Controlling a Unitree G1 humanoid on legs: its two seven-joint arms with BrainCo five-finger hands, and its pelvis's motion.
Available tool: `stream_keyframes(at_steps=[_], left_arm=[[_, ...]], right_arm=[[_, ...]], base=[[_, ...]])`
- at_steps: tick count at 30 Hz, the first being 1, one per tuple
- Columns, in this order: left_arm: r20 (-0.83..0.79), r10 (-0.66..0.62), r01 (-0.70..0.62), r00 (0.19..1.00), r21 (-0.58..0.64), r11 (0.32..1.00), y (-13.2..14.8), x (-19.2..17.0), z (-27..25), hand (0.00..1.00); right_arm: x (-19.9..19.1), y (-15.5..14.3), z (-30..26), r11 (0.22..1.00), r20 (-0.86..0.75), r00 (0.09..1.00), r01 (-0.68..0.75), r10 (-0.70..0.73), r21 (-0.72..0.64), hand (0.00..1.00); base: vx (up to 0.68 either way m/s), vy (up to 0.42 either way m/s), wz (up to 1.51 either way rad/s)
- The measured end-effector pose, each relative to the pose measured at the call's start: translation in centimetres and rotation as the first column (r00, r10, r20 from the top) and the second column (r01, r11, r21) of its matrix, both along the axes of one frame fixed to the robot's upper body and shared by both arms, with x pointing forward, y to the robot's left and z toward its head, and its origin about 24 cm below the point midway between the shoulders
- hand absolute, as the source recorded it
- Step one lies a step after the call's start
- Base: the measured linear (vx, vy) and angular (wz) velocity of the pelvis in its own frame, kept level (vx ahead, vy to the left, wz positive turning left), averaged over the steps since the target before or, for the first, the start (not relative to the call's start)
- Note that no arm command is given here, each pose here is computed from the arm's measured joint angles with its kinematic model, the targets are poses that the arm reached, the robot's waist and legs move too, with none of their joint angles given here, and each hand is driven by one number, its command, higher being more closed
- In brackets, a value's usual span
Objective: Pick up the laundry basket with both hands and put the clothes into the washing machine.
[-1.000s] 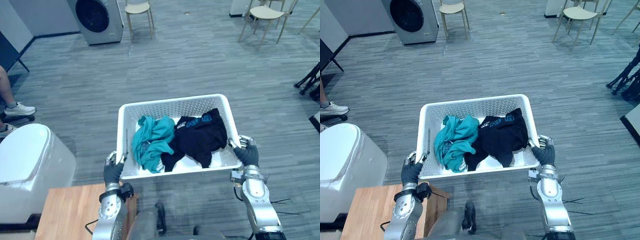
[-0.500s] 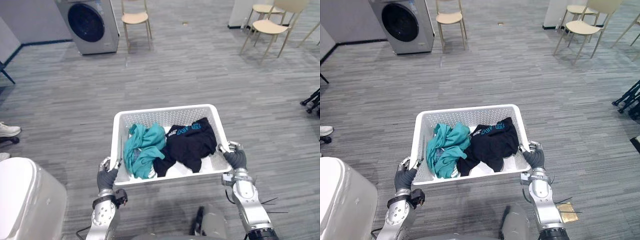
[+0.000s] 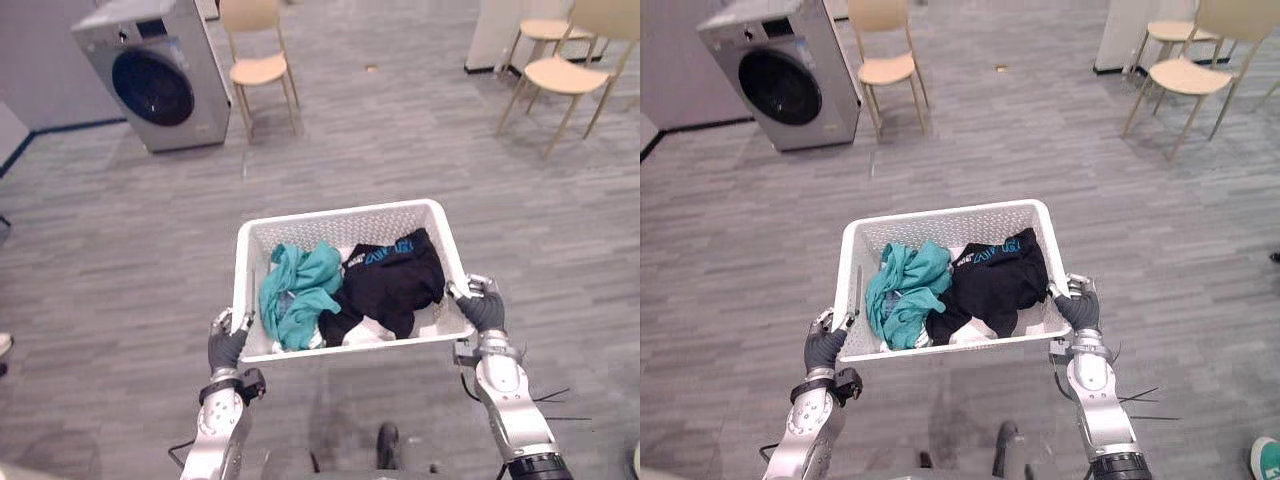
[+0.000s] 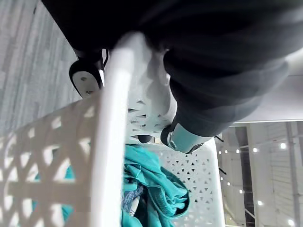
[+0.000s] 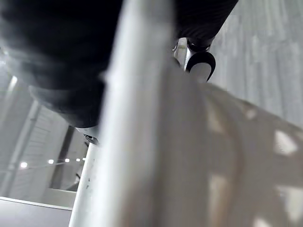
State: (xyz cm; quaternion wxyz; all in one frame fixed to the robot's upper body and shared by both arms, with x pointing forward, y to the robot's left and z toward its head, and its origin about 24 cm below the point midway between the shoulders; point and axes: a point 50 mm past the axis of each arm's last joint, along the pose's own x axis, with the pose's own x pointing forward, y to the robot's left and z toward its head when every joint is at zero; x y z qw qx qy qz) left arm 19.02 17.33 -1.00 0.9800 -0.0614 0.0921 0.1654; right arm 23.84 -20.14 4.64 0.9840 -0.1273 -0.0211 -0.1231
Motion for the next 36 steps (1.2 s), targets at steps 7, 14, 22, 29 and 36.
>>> stream_keyframes(at_steps=[7,14,22,29,36], left_arm=[[0.059,-0.001,0.001,0.998,-0.003,1.0,-0.1,0.3,1.4,1.0],[0.017,-0.039,0.039,0.999,0.013,0.999,-0.4,0.3,1.0,1.0],[0.056,-0.1,0.094,0.993,0.087,0.992,0.0,1.7,1.8,1.0],[-0.01,-0.092,0.093,0.996,0.036,0.995,-1.3,1.7,0.2,1.0],[-0.062,-0.077,0.079,0.995,0.036,0.996,-0.9,0.5,-1.0,1.0]], right_arm=[[0.4,-0.1,-0.4,0.999,0.001,0.999,0.032,-0.032,0.024,1.0],[-0.6,-0.6,-3.4,0.995,-0.125,0.989,0.085,-0.078,0.046,1.0],[-1.3,-0.8,-3.6,0.995,-0.132,0.988,0.082,-0.075,0.051,1.0],[-1.6,-1.8,-3.4,0.996,-0.152,0.984,0.091,-0.089,0.006,1.0],[-1.0,-0.8,0.4,0.998,0.034,0.998,0.051,-0.053,0.046,1.0]], base=[[0.74,0.263,-0.19],[0.77,0.352,0.19],[0.79,0.108,0.63],[0.89,-0.113,0.24],[0.65,-0.032,-0.14]])
